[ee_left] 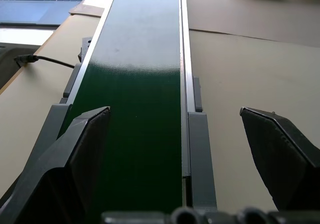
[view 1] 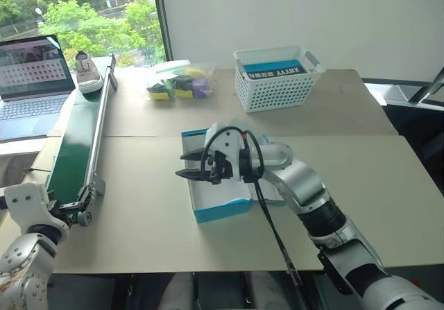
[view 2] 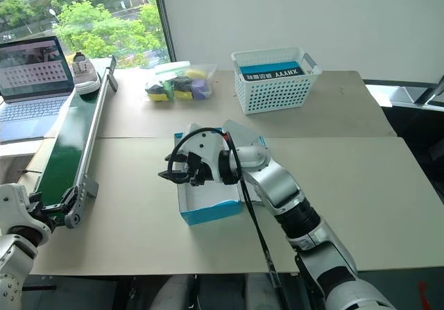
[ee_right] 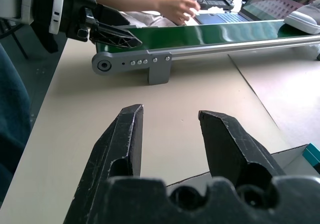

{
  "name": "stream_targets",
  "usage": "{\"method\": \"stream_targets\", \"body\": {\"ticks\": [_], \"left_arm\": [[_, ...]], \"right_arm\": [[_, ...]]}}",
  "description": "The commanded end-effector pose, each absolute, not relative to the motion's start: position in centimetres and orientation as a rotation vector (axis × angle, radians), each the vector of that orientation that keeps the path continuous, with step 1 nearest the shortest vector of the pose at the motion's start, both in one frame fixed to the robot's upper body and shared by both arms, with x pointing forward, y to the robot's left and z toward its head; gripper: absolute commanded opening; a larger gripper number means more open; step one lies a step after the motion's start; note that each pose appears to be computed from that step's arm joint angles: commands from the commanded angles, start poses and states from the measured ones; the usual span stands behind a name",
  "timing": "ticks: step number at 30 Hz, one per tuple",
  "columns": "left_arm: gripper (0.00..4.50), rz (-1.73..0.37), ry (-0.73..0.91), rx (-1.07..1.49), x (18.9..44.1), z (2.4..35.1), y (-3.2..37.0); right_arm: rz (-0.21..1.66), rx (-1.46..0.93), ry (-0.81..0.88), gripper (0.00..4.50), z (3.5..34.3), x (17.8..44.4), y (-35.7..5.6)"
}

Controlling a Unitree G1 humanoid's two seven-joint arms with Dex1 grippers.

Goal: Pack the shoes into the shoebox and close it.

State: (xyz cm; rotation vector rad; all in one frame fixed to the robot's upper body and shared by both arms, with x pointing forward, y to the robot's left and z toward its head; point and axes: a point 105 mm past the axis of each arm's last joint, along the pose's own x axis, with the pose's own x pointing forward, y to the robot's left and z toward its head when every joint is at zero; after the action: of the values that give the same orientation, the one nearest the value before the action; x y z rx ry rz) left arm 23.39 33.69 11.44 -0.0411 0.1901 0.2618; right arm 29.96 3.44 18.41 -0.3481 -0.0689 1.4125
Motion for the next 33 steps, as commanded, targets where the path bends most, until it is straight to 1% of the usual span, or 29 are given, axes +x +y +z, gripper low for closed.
{"method": "stream_targets", "body": {"ticks": [1,3,5,6,8,9,10,11,18,22,33], "left_arm": [[4.45,0.272,0.135,-0.019,23.6,13.1,33.6],[4.45,0.269,0.136,-0.013,23.7,13.1,33.5],[4.50,0.273,0.137,-0.006,23.7,13.0,33.5],[4.50,0.276,0.132,-0.008,23.7,13.0,33.5],[4.50,0.284,0.119,-0.012,23.6,13.2,33.5],[4.50,0.285,0.117,-0.013,23.6,13.3,33.4],[4.50,0.283,0.116,-0.014,23.5,13.3,33.4],[4.50,0.280,0.117,-0.012,23.5,13.3,33.3],[4.50,0.280,0.117,-0.008,23.2,13.4,33.2],[4.50,0.280,0.115,-0.004,23.2,13.5,33.2],[4.50,0.298,0.151,0.023,23.3,12.8,33.7]], "right_arm": [[1.398,-0.329,-0.094,2.19,19.3,30.2,3.3],[1.400,-0.332,-0.079,2.19,19.1,30.2,3.3],[1.400,-0.324,-0.056,2.70,18.7,30.2,3.2],[1.400,-0.321,-0.050,2.83,18.6,30.3,3.1],[1.402,-0.311,-0.035,3.61,18.4,30.2,2.9],[1.404,-0.309,-0.030,3.84,18.3,30.2,2.9],[1.409,-0.309,-0.026,4.26,18.2,30.2,2.8],[1.416,-0.305,-0.023,4.47,18.2,30.1,2.8],[1.463,-0.268,0.004,4.47,17.9,29.5,2.9],[1.501,-0.295,0.040,4.47,17.1,28.9,2.8],[1.478,-0.310,0.067,4.47,16.7,29.4,2.9]]}}
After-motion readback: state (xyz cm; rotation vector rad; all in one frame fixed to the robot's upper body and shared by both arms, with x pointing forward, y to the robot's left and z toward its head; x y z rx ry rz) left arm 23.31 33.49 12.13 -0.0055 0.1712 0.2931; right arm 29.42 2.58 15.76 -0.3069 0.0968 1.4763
